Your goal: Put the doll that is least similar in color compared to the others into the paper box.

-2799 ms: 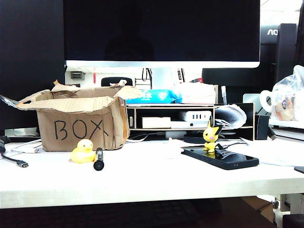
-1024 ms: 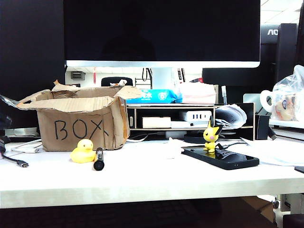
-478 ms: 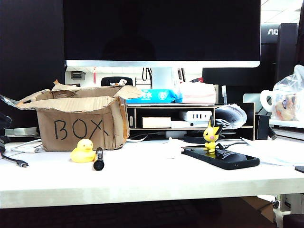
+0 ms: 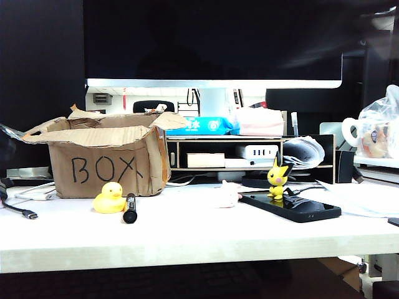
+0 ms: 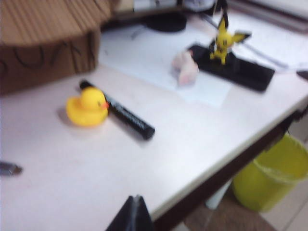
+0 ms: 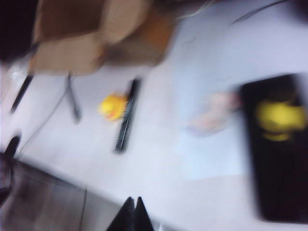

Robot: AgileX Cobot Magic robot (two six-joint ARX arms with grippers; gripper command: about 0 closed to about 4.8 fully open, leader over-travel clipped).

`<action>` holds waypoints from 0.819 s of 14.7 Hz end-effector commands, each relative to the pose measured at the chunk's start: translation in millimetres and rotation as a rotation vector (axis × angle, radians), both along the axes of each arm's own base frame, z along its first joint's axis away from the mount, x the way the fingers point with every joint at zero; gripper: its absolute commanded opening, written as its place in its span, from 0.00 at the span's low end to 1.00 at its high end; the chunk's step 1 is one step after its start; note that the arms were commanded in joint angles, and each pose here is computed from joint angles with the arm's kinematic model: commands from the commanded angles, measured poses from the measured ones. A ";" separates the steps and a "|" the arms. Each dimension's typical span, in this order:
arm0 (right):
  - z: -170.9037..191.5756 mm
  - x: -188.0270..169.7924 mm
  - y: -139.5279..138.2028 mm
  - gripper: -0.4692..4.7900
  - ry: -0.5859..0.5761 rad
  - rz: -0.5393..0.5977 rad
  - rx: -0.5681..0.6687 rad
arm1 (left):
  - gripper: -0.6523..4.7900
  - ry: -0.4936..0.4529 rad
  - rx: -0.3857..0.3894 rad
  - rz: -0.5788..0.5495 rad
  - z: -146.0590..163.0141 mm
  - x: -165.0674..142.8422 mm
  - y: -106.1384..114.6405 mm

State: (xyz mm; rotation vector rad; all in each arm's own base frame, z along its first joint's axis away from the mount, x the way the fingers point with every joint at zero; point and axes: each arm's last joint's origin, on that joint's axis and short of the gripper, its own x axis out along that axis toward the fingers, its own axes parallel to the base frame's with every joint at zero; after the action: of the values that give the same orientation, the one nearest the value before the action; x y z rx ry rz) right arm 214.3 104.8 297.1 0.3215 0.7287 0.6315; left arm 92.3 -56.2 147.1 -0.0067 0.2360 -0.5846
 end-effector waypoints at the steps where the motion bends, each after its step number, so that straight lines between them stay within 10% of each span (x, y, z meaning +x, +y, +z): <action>1: 3.0 47.8 50.0 0.07 0.210 0.075 -0.128 | 0.11 -0.025 -0.015 -0.002 2.8 -0.6 0.4; 7: -30.1 119.2 104.5 0.08 0.463 0.069 -0.373 | 0.11 -0.025 -0.015 -0.001 2.8 -0.6 0.4; 12: -52.1 136.8 113.8 0.57 0.468 0.077 -0.442 | 0.11 -0.025 -0.015 -0.001 2.8 -0.6 0.4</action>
State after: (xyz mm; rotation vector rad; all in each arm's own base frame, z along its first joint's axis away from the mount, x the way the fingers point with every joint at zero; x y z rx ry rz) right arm 348.6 216.4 243.6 0.0266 1.3372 0.4398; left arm 91.5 -55.8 148.8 -0.0113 0.2169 -0.5860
